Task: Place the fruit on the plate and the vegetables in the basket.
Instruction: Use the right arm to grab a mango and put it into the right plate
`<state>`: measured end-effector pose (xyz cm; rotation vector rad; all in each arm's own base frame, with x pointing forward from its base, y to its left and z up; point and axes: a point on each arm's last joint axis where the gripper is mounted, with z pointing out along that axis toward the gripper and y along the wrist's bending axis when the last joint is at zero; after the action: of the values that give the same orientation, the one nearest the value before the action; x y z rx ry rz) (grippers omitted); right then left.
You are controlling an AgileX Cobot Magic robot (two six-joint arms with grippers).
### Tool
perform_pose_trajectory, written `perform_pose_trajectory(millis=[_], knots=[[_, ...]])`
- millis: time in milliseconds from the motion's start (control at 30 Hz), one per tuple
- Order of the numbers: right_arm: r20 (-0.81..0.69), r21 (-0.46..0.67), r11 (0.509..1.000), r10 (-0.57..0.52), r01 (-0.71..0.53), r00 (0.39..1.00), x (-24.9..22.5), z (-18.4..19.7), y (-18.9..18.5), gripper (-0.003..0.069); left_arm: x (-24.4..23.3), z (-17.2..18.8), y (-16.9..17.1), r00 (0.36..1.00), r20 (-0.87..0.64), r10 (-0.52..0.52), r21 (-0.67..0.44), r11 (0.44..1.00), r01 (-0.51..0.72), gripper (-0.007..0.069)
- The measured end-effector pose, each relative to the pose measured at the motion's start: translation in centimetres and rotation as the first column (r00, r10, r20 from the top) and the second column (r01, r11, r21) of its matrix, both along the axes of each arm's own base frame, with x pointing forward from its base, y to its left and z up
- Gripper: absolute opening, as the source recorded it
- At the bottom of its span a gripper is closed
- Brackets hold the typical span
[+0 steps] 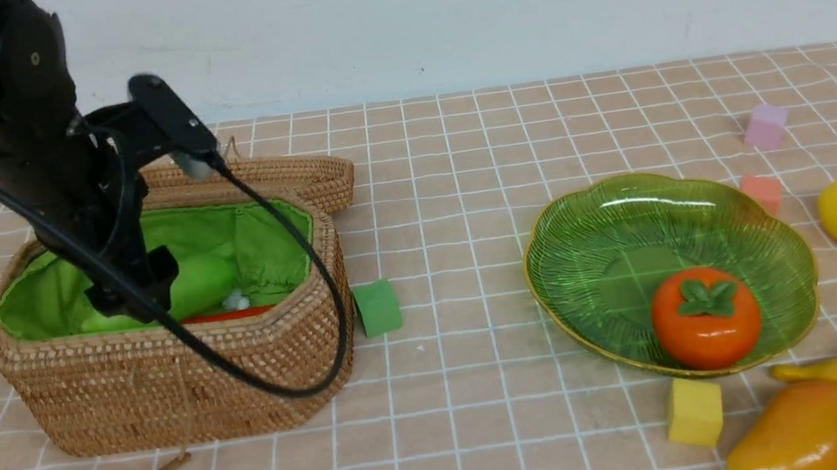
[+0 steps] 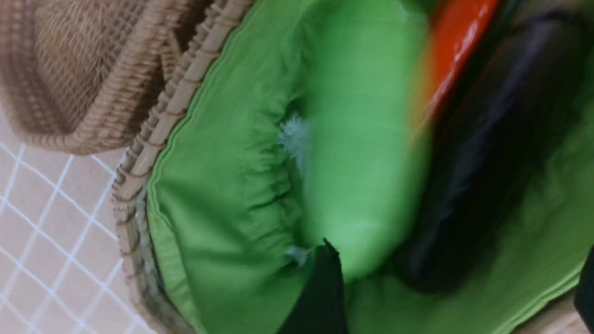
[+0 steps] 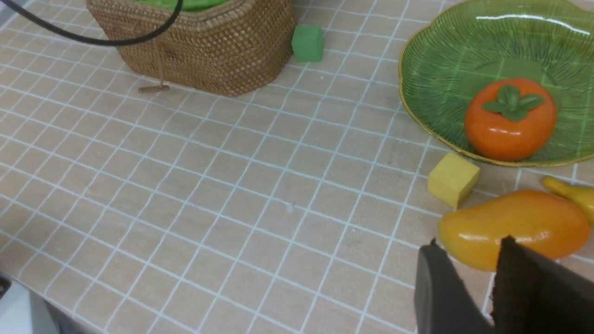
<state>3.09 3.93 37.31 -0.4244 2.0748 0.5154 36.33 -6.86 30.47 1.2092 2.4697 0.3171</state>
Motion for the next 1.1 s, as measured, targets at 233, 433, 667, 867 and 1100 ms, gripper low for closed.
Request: perform_pose_trajectory(millis=[233,433,667,867,1100], knots=[[-0.156,-0.005,0.999,-0.034,0.033,0.987,4.1,-0.8,0.8,0.0206,-5.8,6.4,-5.0,0.966,0.075,0.247,-0.374,0.905,-0.202,0.0204],[-0.400,-0.090,0.992,-0.118,0.090,0.909,10.7,-4.0,1.8,0.0206,-15.2,7.2,-8.0,0.984,0.050,0.170,-0.522,0.845,-0.120,-0.0013],[-0.545,-0.240,0.933,-0.358,0.268,0.758,16.6,-8.6,1.4,0.0260,-23.4,3.4,-8.1,0.991,0.135,0.009,-0.682,0.726,0.086,-0.0013],[-0.608,-0.248,0.834,-0.530,0.493,0.591,20.1,-11.8,0.7,0.0438,-24.8,0.7,-7.8,0.995,0.096,-0.038,-0.651,0.754,0.092,-0.0013],[-0.647,-0.259,0.798,-0.562,0.544,0.516,23.4,-16.2,1.3,0.0648,-24.7,0.5,-7.8,0.989,0.127,-0.081,-0.621,0.771,0.143,-0.0013]])
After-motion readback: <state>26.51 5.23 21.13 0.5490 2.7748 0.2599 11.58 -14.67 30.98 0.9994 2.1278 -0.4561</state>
